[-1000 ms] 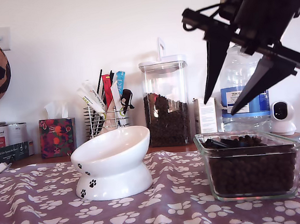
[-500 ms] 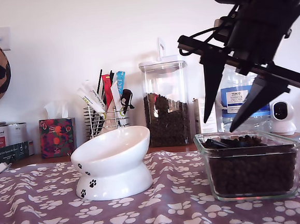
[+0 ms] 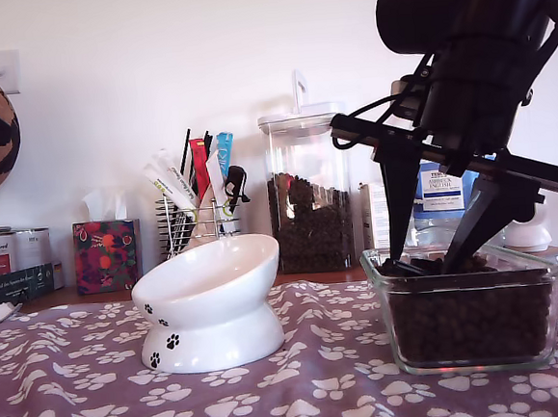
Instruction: Measure one spoon of cat food and pour it into the food bowl
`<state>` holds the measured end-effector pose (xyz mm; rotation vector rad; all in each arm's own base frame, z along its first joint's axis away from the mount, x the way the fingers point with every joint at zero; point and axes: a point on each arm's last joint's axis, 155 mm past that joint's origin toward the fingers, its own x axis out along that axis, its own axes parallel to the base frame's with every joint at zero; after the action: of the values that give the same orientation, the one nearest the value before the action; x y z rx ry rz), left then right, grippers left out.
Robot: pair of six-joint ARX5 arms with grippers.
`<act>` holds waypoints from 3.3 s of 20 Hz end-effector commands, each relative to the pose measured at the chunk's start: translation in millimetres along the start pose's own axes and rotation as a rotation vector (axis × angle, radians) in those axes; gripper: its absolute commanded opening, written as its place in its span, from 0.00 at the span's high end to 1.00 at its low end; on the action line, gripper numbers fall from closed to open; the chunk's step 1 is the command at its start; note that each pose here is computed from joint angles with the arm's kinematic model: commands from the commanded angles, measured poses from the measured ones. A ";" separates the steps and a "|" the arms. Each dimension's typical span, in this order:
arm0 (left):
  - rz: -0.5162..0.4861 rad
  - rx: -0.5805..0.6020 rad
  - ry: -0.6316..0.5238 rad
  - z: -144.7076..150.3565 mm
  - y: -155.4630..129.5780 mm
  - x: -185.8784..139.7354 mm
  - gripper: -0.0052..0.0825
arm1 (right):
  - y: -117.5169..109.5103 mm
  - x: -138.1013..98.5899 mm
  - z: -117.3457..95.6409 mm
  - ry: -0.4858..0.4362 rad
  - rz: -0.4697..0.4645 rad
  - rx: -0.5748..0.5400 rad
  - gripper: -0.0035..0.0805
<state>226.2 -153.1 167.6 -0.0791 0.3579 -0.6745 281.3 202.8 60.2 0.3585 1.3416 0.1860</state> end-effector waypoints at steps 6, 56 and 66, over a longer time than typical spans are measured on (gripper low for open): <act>-0.006 0.000 0.003 -2.2 -0.8 1.2 0.96 | 4.8 -2.0 4.8 -0.012 0.008 -0.008 0.63; -0.032 0.001 0.003 -1.1 -5.8 0.8 0.96 | -42.8 -16.5 -1.8 0.068 -0.178 -0.225 0.88; -0.032 0.001 0.003 -1.2 -5.8 0.8 0.96 | -42.2 -16.6 -1.7 0.071 -0.176 -0.275 0.75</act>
<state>223.1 -156.8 168.0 -0.0830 0.3599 -0.7006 271.6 157.7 61.6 0.0055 1.3838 0.2350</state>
